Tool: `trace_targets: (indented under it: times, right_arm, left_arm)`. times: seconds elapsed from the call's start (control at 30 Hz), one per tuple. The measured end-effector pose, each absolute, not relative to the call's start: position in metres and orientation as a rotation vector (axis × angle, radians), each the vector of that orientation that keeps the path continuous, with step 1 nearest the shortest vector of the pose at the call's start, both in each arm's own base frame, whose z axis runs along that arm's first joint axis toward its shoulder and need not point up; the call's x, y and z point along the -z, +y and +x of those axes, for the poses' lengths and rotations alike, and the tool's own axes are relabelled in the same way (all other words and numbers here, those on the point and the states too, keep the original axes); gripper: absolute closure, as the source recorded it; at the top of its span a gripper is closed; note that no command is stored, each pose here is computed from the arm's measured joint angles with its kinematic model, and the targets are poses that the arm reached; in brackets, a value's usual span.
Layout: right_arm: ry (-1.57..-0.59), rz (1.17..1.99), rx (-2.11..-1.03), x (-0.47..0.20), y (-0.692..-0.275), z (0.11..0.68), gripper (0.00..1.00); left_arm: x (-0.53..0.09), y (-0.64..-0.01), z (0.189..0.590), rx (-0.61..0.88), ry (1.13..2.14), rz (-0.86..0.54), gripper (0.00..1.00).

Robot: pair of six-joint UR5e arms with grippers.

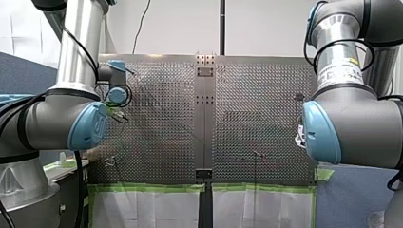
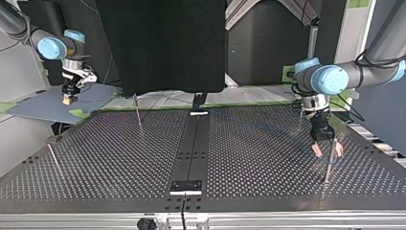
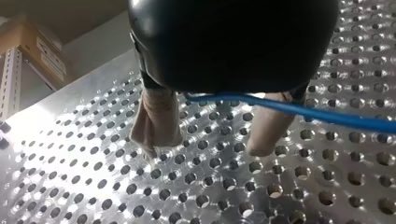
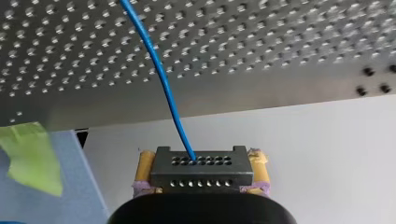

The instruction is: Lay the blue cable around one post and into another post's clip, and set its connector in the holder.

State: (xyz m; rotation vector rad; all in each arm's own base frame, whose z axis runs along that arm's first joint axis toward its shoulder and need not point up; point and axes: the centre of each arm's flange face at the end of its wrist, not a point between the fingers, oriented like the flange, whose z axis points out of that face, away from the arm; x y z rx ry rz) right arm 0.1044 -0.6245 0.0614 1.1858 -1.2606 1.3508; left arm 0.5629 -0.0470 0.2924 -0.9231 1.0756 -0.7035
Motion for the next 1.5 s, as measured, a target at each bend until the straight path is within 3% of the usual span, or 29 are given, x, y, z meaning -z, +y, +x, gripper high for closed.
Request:
trace_targets:
  times: [0.53,0.8,0.97,1.5]
  right_arm:
    - [-1.261,1.174,-1.391,-0.122,-0.598,0.127,1.00]
    - [-1.284,1.167,-1.494,-0.168,-0.596,0.127,1.00]
    - [-1.241,1.170,-1.545,-0.209,-0.602,0.128,1.00]
    - [-1.120,1.192,-1.468,-0.297,-0.600,0.116,1.00]
  left_arm:
    - [-0.293,-0.048,0.563,0.696,1.082,-0.915,0.00]
    - [-0.293,-0.049,0.563,0.698,1.085,-0.912,0.00]
    - [-0.293,-0.049,0.563,0.700,1.086,-0.911,0.00]
    - [-0.292,-0.050,0.563,0.703,1.089,-0.909,0.00]
